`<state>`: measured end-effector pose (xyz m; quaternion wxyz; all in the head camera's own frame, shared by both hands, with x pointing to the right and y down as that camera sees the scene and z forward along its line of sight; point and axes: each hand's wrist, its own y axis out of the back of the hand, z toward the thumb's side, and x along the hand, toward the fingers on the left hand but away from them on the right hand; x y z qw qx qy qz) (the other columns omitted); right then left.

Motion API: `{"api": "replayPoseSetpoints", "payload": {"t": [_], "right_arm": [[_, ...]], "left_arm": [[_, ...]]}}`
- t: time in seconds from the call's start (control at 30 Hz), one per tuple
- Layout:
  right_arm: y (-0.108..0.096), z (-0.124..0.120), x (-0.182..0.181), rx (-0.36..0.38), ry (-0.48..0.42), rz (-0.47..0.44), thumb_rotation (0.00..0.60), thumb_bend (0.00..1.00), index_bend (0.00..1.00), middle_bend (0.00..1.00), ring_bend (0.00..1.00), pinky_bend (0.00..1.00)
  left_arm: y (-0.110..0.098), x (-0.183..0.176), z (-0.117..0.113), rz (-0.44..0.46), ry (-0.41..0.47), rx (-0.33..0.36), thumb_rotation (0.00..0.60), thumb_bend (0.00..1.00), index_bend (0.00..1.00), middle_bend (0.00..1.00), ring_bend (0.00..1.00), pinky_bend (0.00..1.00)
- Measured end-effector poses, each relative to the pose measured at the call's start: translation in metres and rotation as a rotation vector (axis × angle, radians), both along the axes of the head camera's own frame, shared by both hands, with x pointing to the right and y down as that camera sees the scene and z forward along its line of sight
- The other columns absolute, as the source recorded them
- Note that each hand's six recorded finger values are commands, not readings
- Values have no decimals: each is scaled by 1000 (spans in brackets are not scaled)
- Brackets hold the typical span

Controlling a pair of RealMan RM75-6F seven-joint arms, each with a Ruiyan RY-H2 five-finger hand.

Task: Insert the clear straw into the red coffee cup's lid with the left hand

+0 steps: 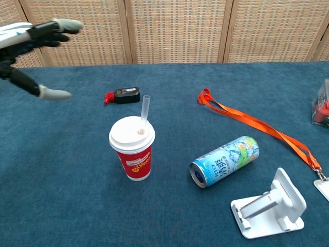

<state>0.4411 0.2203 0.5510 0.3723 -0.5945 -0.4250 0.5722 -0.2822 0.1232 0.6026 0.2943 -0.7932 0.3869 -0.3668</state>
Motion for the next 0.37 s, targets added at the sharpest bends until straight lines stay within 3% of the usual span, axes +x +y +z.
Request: {"api": "replayPoseSetpoints", "payload": {"t": [0.07, 0.17, 0.37], "right_arm": [[0, 0, -1, -2, 8, -5, 600, 61, 66, 0, 0, 0], [1, 1, -5, 0, 19, -12, 600, 60, 49, 0, 0, 0], [2, 2, -9, -5, 31, -22, 600, 61, 38, 0, 0, 0]], "left_arm": [[8, -26, -2, -3, -131, 45, 600, 185, 0, 0, 0, 0], [27, -73, -8, -33, -298, 53, 600, 184, 0, 0, 0, 0], [52, -120, -20, -87, -482, 86, 600, 164, 0, 0, 0, 0]]}}
